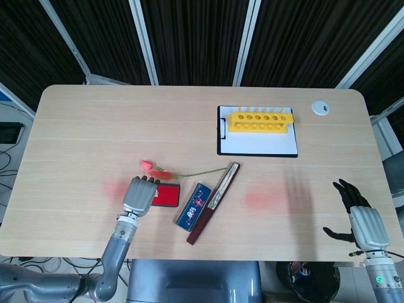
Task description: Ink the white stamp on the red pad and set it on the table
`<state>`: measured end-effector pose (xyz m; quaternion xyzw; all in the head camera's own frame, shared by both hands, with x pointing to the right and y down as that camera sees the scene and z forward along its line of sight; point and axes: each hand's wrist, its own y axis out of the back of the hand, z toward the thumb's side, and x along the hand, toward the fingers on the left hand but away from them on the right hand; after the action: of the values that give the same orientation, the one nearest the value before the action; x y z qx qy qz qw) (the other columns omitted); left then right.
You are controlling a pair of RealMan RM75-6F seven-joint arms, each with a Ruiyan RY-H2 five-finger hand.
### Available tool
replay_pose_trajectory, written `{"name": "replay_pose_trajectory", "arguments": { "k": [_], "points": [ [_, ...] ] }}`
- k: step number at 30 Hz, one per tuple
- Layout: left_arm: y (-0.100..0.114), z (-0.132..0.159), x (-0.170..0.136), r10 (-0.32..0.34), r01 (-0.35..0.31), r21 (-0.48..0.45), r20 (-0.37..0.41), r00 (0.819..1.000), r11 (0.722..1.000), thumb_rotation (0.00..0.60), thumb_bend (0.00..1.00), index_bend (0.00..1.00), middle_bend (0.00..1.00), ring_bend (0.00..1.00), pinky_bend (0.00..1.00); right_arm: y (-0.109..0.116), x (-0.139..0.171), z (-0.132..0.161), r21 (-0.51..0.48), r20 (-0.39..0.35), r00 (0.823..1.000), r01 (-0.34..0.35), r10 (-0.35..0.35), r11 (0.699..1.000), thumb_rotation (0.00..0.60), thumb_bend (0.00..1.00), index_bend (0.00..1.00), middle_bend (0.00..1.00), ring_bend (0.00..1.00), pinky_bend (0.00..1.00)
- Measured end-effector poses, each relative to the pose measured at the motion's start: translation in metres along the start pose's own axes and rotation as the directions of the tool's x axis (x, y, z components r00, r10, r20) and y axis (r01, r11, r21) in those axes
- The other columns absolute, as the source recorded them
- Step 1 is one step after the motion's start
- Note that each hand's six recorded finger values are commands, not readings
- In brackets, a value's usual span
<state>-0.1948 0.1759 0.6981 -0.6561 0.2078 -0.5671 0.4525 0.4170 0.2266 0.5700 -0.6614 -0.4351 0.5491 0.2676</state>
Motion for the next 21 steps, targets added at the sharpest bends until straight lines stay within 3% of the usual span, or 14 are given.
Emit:
{"name": "replay_pose_trajectory", "arguments": {
  "k": [21],
  "points": [
    [0.0035, -0.0001, 0.0013, 0.006, -0.006, -0.003, 0.001, 1.000, 1.000, 0.600, 0.45, 0.60, 0.59, 0.45, 0.58, 0.0000, 0.0006, 0.0004, 0.001, -0.002, 1.000, 0.001, -0.001, 1.000, 0.600, 0.15, 0.00, 0.00, 0.00, 0.19]
  ]
}}
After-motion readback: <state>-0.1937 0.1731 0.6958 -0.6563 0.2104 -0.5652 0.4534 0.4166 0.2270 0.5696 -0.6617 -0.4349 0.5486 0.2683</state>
